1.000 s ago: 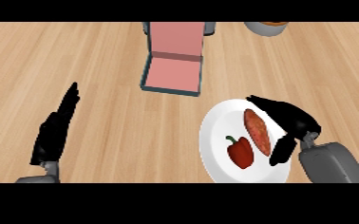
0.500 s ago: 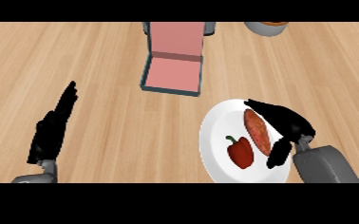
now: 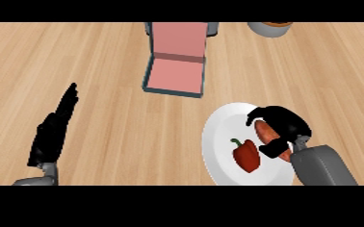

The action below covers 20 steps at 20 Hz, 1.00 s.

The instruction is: Pick the sweet potato from the plate and place it in the cardboard box

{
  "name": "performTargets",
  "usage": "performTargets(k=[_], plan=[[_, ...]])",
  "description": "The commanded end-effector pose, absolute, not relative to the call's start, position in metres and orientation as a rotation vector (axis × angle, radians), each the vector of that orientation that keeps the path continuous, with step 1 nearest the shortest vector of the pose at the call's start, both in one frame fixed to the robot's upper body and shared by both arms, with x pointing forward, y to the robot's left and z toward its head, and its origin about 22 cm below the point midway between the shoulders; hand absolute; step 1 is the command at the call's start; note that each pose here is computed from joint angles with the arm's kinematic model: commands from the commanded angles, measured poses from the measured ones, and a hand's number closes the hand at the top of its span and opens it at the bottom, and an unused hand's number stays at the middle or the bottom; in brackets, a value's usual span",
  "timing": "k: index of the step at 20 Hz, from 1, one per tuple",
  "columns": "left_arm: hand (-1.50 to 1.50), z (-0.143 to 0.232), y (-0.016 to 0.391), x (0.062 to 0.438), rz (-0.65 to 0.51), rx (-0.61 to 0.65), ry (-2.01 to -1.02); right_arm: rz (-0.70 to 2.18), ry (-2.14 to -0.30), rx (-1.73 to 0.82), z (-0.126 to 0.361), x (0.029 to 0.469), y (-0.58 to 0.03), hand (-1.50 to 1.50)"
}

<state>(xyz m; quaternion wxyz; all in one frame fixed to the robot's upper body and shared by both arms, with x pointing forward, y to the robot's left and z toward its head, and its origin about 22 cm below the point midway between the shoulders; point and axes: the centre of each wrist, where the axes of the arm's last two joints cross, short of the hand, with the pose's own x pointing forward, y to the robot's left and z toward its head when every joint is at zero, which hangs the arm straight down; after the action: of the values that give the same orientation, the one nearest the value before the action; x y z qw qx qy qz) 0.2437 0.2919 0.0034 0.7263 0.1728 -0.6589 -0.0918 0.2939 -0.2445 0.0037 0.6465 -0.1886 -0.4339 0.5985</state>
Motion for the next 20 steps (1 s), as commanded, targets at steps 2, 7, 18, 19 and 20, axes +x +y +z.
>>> performTargets(k=[2, 7, 18, 19, 20], plan=[[0.0, 0.008, 0.285, 0.236, -0.201, 0.369, -1.457, 1.377, -1.077, -0.58, 0.002, 0.3, -0.259, 1.5], [0.0, 0.013, 0.28, 0.247, -0.226, 0.359, -1.464, 1.455, -1.223, -0.633, 0.04, 0.351, -0.262, 1.5], [0.0, 0.026, 0.263, 0.266, -0.294, 0.284, -1.533, 1.608, -1.494, -0.751, 0.111, 0.414, -0.316, 1.5], [0.0, 0.022, 0.261, 0.26, -0.293, 0.289, -1.514, 1.609, -1.513, -0.767, 0.121, 0.415, -0.334, 1.5], [0.0, 0.024, 0.258, 0.262, -0.279, 0.299, -1.528, 1.602, -1.541, -0.78, 0.123, 0.423, -0.322, 1.5]])
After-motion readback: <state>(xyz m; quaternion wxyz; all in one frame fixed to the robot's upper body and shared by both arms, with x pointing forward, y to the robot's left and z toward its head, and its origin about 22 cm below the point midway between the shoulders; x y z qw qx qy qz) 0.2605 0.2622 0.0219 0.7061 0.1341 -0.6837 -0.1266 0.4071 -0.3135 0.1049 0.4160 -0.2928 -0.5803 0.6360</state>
